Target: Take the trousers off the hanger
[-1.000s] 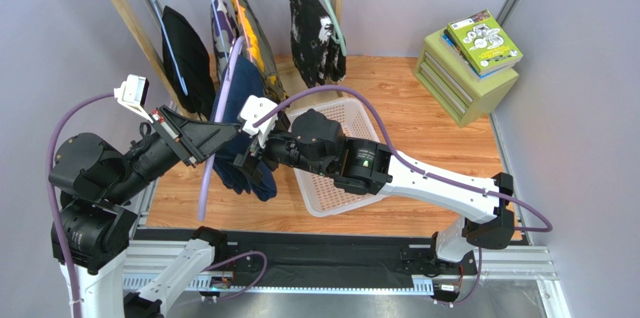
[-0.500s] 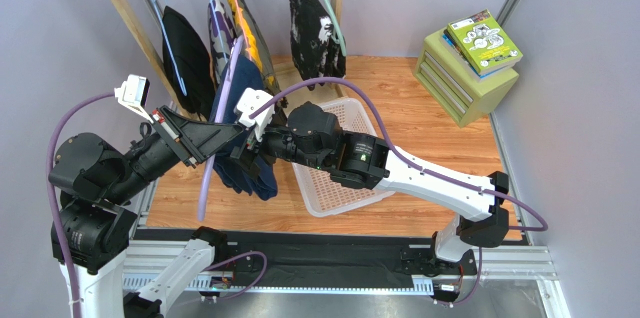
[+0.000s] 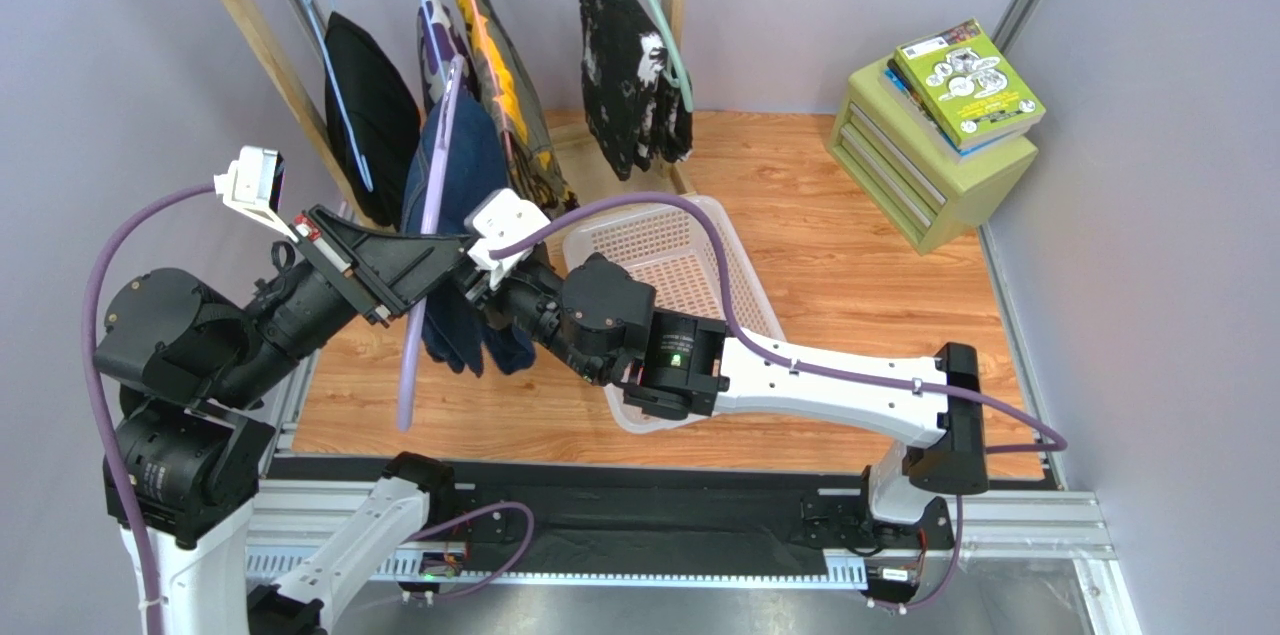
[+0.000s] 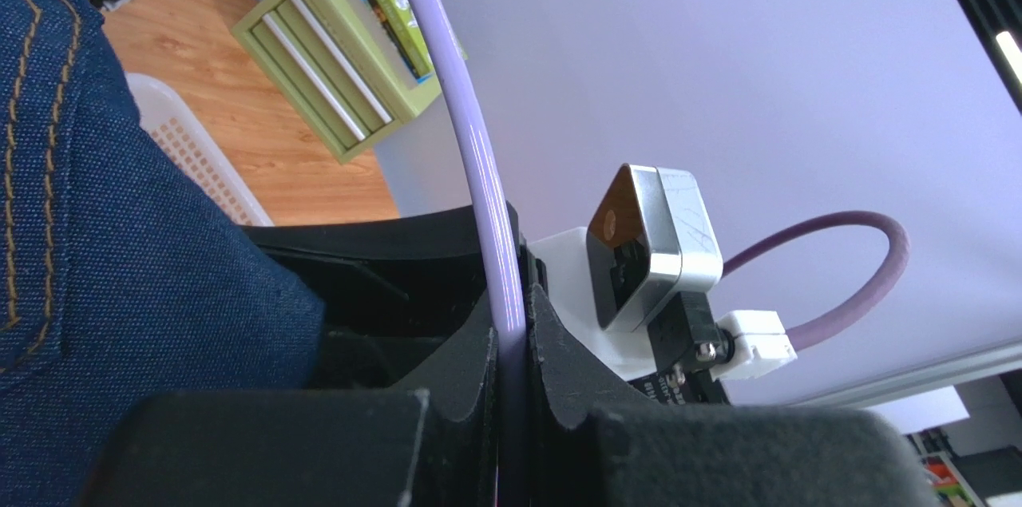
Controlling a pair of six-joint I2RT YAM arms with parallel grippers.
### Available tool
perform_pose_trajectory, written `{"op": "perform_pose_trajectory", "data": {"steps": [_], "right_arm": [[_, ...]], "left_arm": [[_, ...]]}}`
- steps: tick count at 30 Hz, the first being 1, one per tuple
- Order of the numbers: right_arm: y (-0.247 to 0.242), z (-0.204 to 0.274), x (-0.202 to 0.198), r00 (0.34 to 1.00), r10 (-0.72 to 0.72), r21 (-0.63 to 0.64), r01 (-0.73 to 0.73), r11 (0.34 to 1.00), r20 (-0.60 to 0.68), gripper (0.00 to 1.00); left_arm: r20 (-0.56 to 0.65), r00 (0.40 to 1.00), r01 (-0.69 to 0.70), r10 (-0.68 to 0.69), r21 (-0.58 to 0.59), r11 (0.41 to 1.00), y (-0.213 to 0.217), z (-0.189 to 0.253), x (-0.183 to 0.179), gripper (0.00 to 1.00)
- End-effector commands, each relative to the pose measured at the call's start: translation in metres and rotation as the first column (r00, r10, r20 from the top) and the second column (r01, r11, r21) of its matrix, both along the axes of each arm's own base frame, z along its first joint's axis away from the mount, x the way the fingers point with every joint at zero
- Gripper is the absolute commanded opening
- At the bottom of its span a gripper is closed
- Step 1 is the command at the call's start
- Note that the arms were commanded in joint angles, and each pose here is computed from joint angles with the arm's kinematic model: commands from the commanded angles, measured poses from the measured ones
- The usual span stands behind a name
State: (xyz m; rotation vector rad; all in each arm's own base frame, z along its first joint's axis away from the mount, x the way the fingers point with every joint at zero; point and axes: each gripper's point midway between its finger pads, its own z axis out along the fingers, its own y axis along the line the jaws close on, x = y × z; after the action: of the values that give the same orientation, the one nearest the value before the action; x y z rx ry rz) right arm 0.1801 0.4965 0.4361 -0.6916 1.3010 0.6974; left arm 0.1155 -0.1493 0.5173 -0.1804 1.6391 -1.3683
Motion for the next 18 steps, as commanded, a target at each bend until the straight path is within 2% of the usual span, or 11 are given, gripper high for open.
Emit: {"op": "perform_pose_trajectory", "data": {"steps": [1,2,3,8,13,18], "right_arm": [[-0.029,0.056,0.017,0.993,-0.116,0.291,0.121,0.949,-0.036,0.2],[-0.031,0.062,0.014,0.994,-0.099,0.322,0.111,0.94,-0.054,0.05],[-0.033,0.065,0.012,0.994,-0.088,0.344,0.103,0.933,-0.061,0.0],[-0.039,0.083,-0.003,0.993,0.024,0.442,0.03,0.896,-0.117,0.0],[-0.054,0.109,-0.02,0.972,0.159,0.578,-0.031,0.816,-0.172,0.0],[-0.077,0.144,-0.032,0.956,0.24,0.664,-0.07,0.744,-0.167,0.0]], "left_arm": [[0.156,0.988,-0.008,0.014,-0.039,0.999,0.007,0.03,-0.018,0.0],[0.154,0.988,-0.021,0.027,-0.039,0.999,0.009,0.029,-0.016,0.0],[0.152,0.987,-0.037,0.042,-0.039,0.999,0.01,0.028,-0.015,0.0],[0.136,0.979,-0.149,0.155,-0.053,0.987,0.026,0.018,-0.006,0.0],[0.11,0.963,-0.241,0.246,-0.054,0.969,0.038,0.003,0.006,0.0],[0.079,0.961,-0.26,0.264,-0.05,0.964,0.04,-0.01,0.011,0.0]]}}
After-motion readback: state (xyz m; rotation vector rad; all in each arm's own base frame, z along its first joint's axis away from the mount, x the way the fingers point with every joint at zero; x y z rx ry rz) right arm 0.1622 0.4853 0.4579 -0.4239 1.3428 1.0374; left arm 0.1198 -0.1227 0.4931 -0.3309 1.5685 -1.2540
